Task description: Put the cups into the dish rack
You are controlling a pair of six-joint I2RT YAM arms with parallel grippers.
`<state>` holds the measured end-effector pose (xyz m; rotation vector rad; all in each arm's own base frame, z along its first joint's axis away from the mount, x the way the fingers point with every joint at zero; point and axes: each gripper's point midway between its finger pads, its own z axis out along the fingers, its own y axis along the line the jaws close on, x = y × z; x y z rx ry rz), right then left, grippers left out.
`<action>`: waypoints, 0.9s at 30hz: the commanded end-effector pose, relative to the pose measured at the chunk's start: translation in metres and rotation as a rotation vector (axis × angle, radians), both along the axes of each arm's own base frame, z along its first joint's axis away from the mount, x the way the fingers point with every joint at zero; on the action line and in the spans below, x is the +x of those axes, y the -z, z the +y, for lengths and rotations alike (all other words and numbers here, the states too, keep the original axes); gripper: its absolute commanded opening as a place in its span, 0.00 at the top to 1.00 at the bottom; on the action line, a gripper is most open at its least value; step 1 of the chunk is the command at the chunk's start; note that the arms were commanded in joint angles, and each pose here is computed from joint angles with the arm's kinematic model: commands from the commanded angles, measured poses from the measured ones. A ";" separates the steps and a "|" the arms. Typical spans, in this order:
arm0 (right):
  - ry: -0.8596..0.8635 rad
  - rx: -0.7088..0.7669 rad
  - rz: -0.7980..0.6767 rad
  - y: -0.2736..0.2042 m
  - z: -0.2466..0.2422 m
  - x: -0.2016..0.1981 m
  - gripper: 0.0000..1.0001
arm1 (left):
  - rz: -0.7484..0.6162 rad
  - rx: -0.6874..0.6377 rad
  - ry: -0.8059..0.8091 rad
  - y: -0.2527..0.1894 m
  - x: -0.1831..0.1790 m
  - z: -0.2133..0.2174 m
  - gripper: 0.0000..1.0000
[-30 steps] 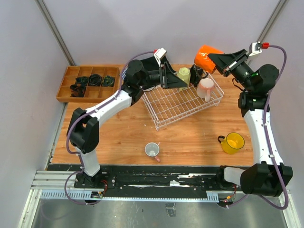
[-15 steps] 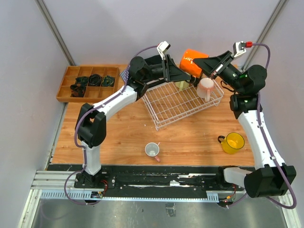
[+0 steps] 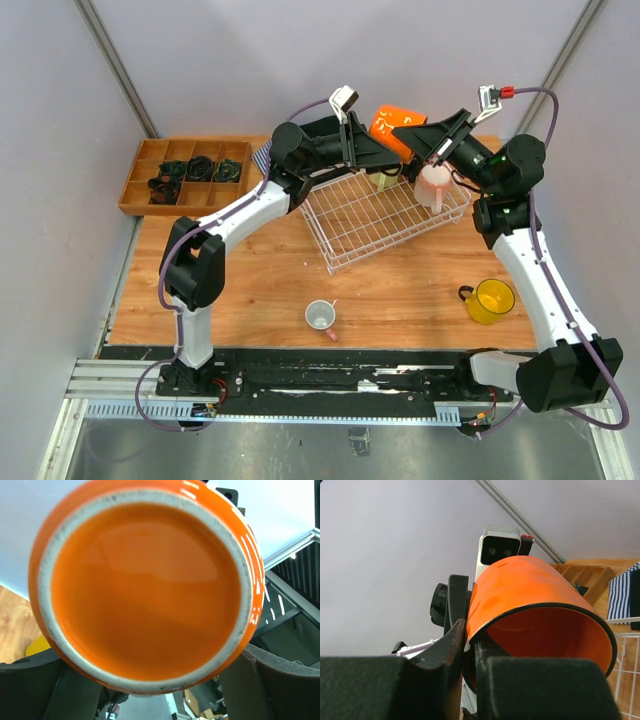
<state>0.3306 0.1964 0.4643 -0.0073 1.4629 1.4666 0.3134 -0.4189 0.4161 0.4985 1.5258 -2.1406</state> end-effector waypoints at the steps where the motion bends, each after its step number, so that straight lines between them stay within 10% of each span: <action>1: 0.087 -0.031 -0.185 -0.026 -0.005 0.000 0.99 | -0.059 -0.052 0.019 -0.019 -0.018 0.006 0.18; 27: 0.144 0.018 -0.122 0.012 -0.001 0.023 0.99 | -0.059 -0.152 -0.030 -0.034 0.000 0.002 0.30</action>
